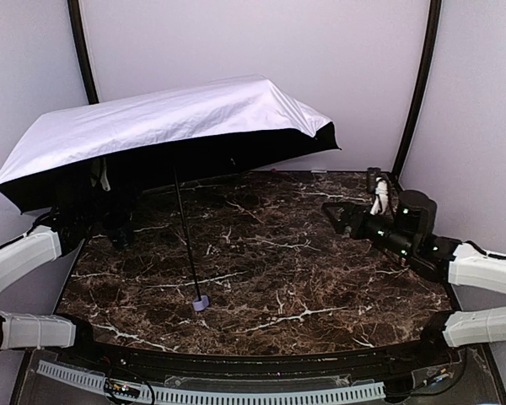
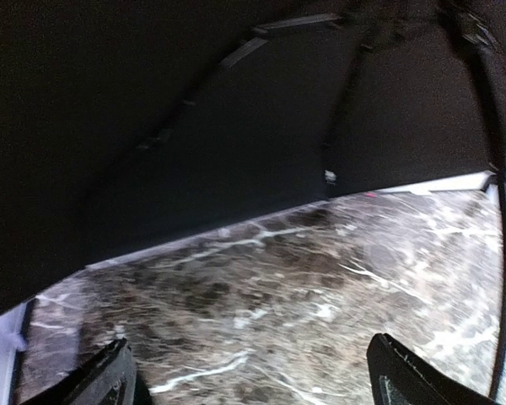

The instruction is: Put away the umbrella

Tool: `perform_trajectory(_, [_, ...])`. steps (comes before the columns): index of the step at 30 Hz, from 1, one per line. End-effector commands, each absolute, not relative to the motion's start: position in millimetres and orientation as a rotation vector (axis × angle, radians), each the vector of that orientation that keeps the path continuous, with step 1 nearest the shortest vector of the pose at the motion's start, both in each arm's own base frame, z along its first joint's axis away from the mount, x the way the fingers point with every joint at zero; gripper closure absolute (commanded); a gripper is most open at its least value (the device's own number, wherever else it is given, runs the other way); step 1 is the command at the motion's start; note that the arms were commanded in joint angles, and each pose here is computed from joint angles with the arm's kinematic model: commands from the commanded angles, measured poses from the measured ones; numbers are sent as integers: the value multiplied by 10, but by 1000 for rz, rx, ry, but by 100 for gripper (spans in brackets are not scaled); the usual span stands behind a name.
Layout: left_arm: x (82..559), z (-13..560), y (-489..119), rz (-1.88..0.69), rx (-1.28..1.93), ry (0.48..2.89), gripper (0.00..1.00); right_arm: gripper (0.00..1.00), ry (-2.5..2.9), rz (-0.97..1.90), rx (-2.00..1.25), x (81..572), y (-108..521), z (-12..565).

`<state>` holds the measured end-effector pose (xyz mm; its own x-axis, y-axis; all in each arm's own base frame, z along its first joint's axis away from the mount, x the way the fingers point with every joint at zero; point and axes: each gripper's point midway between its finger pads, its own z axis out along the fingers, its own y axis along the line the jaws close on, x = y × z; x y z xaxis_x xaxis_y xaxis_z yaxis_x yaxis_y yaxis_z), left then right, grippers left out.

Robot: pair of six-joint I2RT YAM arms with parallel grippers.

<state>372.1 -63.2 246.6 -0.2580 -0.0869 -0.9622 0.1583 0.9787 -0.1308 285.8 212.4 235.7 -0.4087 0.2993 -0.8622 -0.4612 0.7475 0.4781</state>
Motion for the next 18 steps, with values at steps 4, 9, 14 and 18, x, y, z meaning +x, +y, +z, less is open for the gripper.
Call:
perform_trajectory(4, [3654, 2601, -791, -290, 167, 1731, 2, 11, 1815, 945, -532, 2523, 3821, 2580])
perform_trajectory(9, [3615, 2579, -720, -263, 138, 1722, 1, 14, 1789, 1163, -679, 2621, 5028, 2778])
perform_trajectory(14, [3633, 2551, -685, -241, 129, 1739, 1, 14, 1880, 1139, -635, 2983, 5615, 2571])
perform_trajectory(18, [3647, 2499, -709, -260, 129, 1756, 1, 15, 1908, 1108, -586, 3207, 5855, 2511])
